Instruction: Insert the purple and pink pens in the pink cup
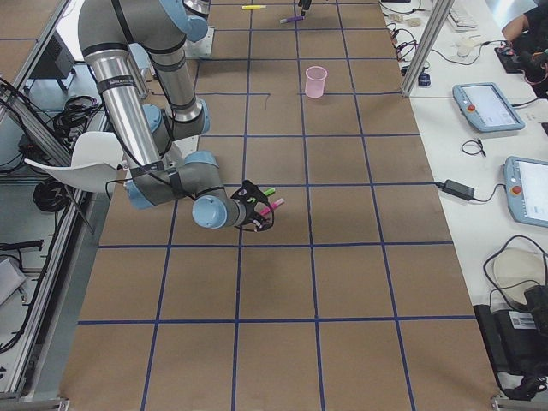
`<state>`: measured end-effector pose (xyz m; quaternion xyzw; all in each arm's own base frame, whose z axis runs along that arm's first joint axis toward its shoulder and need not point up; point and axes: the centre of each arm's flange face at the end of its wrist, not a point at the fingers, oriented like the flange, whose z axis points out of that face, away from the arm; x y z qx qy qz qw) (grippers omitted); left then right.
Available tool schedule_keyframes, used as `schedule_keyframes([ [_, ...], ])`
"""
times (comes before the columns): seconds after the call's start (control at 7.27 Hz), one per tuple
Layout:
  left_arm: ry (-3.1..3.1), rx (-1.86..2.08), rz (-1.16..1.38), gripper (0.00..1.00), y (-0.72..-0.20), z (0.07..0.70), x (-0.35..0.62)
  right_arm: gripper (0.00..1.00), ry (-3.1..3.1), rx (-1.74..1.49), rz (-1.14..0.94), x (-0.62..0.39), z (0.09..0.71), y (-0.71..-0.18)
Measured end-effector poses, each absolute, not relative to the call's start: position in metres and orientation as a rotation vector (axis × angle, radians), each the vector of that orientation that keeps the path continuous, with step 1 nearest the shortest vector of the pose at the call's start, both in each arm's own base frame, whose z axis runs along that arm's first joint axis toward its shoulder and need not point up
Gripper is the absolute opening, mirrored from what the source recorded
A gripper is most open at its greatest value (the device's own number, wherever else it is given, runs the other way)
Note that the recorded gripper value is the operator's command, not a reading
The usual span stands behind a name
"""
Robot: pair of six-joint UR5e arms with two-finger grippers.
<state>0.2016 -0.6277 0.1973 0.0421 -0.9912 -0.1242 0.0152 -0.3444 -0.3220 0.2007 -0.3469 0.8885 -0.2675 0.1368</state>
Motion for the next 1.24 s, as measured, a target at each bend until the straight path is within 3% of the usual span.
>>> schedule_keyframes([
  [0.41,-3.065,0.131,-0.421,0.89,-0.631,0.173,0.206,0.78,2.609,-1.002,-0.790,-0.339,0.155,-0.320],
  [0.55,-3.062,0.130,-0.427,0.80,-0.631,0.170,0.206,0.78,2.610,-1.007,-0.783,-0.338,0.149,-0.319],
  [0.69,-3.060,0.130,-0.430,0.56,-0.630,0.169,0.206,0.76,2.606,-1.014,-0.772,-0.337,0.147,-0.318],
  [1.24,-3.052,0.126,-0.432,0.54,-0.629,0.167,0.205,0.63,2.584,-1.047,-0.757,-0.330,0.143,-0.314],
])
